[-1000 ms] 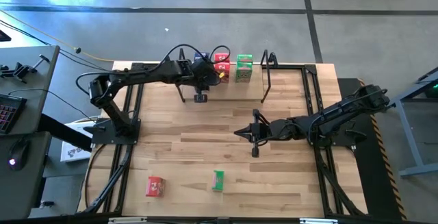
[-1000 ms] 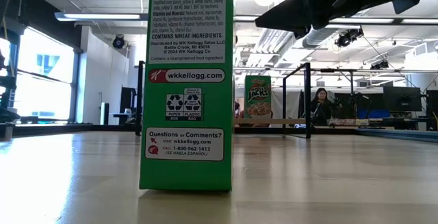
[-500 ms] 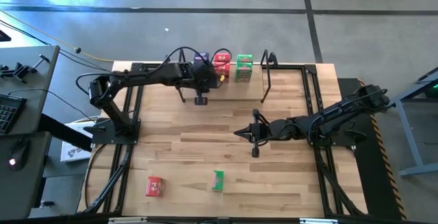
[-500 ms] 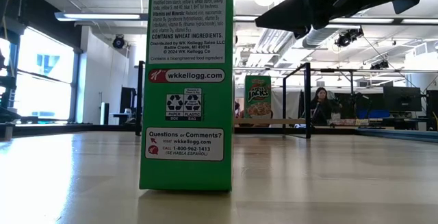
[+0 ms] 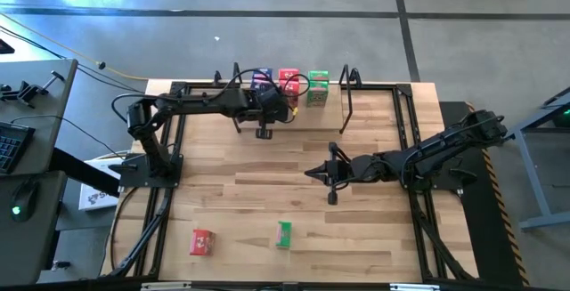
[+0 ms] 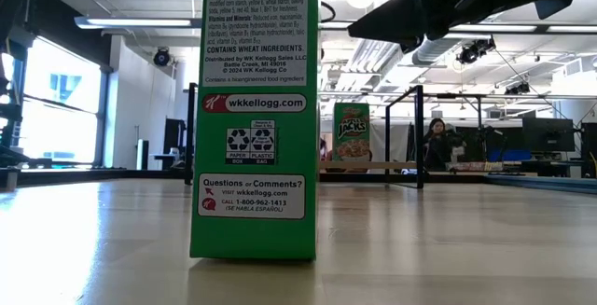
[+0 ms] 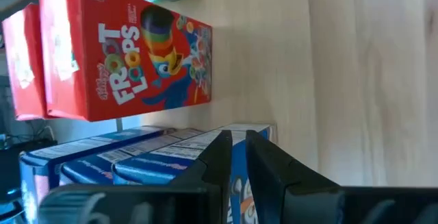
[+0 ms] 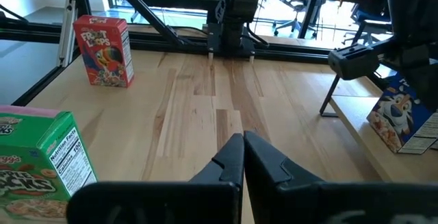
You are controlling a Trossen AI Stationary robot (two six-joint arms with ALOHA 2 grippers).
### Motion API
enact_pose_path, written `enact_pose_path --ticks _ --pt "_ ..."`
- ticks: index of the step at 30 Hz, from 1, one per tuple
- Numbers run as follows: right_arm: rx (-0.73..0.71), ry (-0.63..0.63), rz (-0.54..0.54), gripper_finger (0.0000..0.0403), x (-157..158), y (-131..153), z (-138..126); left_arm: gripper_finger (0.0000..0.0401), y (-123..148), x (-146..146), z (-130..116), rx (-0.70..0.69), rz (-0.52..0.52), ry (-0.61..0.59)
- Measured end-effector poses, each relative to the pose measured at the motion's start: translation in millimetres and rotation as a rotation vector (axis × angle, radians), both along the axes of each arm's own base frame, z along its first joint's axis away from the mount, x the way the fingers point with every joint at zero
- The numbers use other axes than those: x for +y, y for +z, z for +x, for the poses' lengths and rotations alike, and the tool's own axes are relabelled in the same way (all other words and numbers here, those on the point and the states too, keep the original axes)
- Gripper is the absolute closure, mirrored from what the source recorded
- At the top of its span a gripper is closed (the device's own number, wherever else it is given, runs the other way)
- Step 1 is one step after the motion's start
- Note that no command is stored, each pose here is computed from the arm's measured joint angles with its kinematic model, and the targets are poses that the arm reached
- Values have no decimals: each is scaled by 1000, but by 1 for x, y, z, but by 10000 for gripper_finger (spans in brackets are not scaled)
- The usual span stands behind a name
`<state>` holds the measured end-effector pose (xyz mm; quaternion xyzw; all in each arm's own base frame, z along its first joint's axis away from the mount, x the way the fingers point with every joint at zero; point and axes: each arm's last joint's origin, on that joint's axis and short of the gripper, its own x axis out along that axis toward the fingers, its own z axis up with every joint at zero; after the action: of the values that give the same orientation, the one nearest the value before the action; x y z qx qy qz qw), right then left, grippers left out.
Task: Stack cereal on shelf
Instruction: Put the center blue cereal box on the shelf aligned with the other blue cereal box
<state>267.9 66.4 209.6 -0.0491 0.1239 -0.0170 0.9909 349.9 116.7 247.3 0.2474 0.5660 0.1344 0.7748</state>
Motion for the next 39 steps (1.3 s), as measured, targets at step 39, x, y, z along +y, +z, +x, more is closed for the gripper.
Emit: enact_pose_path --ticks 39 --pt "2 9 2 403 0 0 0 366 -5 -7 3 38 90 74"
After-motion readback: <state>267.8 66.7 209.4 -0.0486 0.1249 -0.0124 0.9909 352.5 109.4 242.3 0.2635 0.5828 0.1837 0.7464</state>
